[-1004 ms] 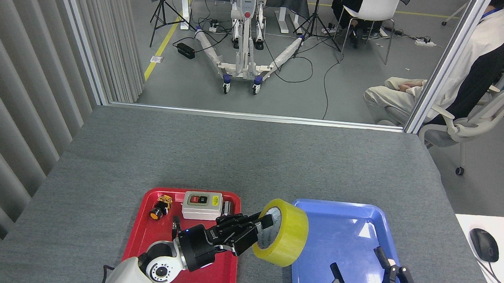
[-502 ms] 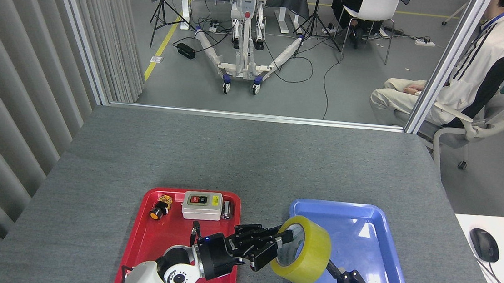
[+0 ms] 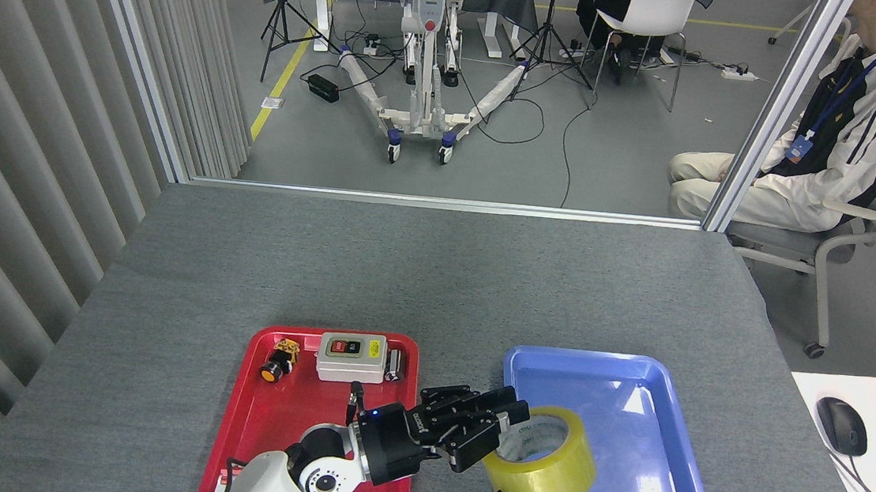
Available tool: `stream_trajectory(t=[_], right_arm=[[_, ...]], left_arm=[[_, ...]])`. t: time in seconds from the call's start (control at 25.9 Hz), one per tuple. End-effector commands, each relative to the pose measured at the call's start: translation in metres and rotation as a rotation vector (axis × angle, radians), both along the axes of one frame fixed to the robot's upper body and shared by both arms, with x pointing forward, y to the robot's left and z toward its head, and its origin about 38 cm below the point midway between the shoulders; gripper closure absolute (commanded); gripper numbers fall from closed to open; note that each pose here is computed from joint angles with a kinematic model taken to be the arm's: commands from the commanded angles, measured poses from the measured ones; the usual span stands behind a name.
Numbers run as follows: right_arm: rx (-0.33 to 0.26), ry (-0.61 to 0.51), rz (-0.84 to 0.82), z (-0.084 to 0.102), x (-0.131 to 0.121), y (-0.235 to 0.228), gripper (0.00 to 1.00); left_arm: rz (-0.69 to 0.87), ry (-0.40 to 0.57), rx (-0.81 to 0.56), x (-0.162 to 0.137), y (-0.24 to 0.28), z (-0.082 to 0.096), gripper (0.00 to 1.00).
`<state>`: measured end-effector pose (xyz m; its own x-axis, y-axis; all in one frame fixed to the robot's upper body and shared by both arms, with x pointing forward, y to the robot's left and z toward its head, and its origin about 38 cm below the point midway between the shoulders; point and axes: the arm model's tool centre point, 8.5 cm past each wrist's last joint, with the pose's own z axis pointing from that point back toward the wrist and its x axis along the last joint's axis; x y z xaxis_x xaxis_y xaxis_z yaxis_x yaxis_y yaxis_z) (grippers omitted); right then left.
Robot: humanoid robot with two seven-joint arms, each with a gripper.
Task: Place and move tape with both arms
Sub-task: 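Grasp the tape with the right gripper and release the left gripper, then withdraw the left gripper and lower the tape into the blue tray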
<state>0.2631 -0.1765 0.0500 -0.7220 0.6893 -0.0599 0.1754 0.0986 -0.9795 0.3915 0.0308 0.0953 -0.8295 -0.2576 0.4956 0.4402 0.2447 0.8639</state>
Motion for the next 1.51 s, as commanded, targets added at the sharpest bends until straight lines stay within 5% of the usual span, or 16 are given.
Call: stream_trajectory(t=[0.0,0.31,0.42,0.5,0.62,0.7,0.81,0.97,1.08,1.47], right_arm=[[-0.002,-0.005,-0.008,0.000,0.001,-0.002,1.00],[-0.019,-0.021,-0.086,0.002,0.006,-0.017,1.00],[-0.070,-0.047,-0.193,0.008,0.015,-0.043,1.00],[-0.131,-0.023,-0.257,0.012,0.021,-0.062,1.00],[-0.231,0.088,-0.356,0.007,0.031,-0.086,1.00],[-0.224,0.196,-0.430,0.005,0.036,-0.095,1.00],[-0.302,0.408,-0.546,0.000,0.045,-0.107,1.00],[-0.481,0.748,-0.635,-0.011,0.051,-0.115,1.00],[-0.562,0.891,-0.635,-0.008,0.059,-0.108,1.00],[-0.531,1.105,-0.640,0.028,0.091,-0.090,1.00]], left_arm=[[0.011,-0.008,-0.019,0.004,0.002,0.005,0.01],[0.214,0.011,-0.055,0.029,0.087,0.012,0.01],[0.399,0.049,-0.012,0.020,0.149,-0.005,0.01],[0.536,-0.060,-0.067,0.014,0.189,0.010,0.01],[0.758,-0.359,-0.039,-0.016,0.226,0.029,0.02],[0.974,-0.471,0.144,-0.030,0.236,0.025,0.02],[1.120,-0.442,0.335,-0.042,0.222,-0.003,0.01],[1.148,-0.410,0.379,-0.050,0.227,-0.015,0.01],[1.151,-0.400,0.380,-0.051,0.231,-0.016,0.01],[1.148,-0.391,0.375,-0.051,0.230,-0.017,0.01]])
